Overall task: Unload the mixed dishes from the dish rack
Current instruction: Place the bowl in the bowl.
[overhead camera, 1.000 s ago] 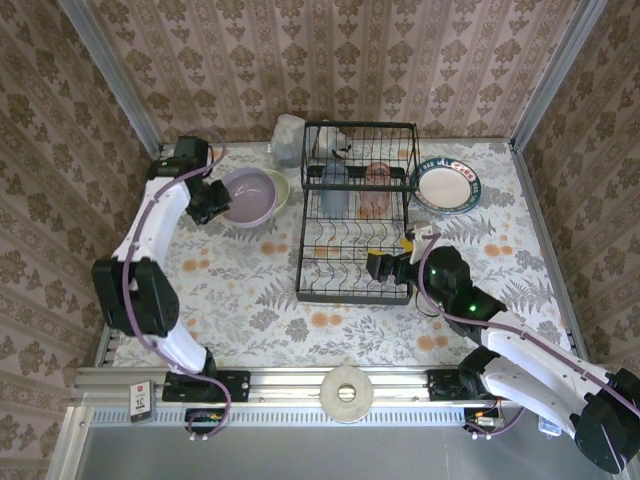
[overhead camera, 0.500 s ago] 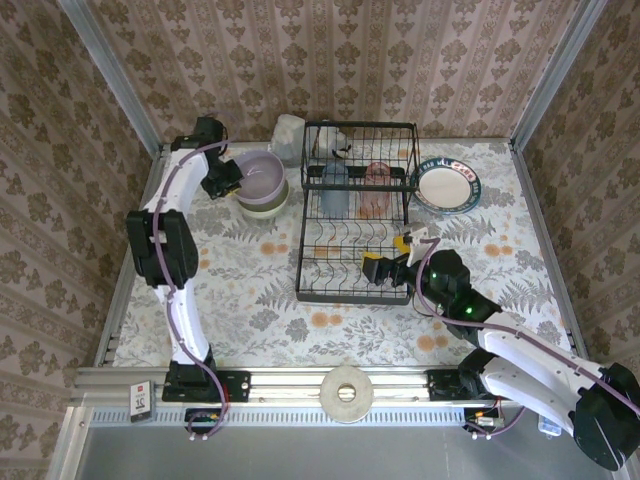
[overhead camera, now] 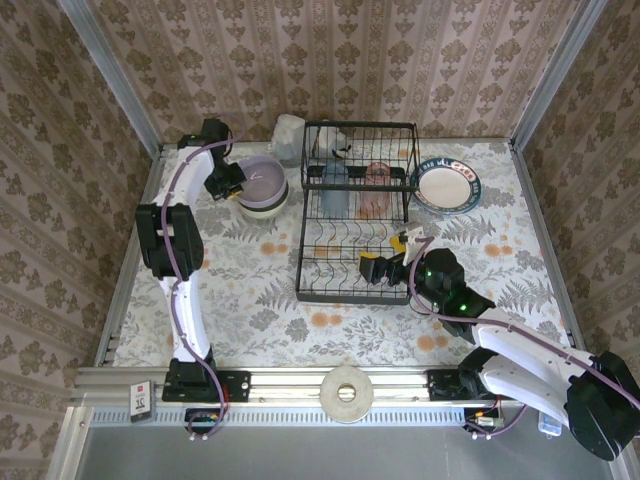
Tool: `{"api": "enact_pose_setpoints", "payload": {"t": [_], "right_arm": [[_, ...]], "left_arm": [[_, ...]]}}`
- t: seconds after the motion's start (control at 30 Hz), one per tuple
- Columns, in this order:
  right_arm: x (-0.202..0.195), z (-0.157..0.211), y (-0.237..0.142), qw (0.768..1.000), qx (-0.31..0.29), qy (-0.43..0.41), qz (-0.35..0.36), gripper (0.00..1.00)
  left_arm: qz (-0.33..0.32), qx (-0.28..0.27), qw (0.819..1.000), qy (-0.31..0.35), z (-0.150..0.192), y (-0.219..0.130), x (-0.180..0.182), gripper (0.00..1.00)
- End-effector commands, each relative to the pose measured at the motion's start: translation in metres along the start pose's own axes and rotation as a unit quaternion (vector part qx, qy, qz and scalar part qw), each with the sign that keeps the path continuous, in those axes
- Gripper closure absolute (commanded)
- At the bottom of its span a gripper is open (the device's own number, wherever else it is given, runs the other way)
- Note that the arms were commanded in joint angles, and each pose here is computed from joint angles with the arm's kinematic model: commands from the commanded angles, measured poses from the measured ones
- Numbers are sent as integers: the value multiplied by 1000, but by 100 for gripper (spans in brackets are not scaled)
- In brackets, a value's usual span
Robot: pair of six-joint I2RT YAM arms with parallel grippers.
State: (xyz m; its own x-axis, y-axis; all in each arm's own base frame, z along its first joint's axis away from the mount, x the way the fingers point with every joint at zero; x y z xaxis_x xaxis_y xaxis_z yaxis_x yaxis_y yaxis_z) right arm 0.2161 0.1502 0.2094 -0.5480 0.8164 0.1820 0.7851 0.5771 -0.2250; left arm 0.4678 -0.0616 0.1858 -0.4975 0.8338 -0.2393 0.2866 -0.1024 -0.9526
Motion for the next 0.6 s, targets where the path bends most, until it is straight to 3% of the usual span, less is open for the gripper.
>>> {"api": "enact_pose_setpoints", "payload": {"t": [0.0, 0.57], "right_arm": [[4, -3, 2, 1000, -11, -1, -14, 0], [2, -1, 6, 1000, -7, -8, -7, 0]], "left_arm": [[34, -21, 999, 10, -7, -14, -17, 100], [22, -8, 1000, 5, -5, 4, -16, 100]]}}
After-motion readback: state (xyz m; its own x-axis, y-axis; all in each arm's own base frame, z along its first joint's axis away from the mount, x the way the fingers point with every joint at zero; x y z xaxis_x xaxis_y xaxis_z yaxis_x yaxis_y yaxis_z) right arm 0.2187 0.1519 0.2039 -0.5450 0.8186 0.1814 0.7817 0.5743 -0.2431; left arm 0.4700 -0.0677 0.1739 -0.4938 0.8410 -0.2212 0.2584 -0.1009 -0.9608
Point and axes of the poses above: each hand's point on the last joint's axis, 136 mm out from that joint toward the fingers, its own y axis out along the fingers, its own x axis along the line the jaws close on, z = x × y, the point moved 8 cm from there along -y, back along the fingers, and after that the axes turned 9 degrees about -y, right-handed, at the moved point
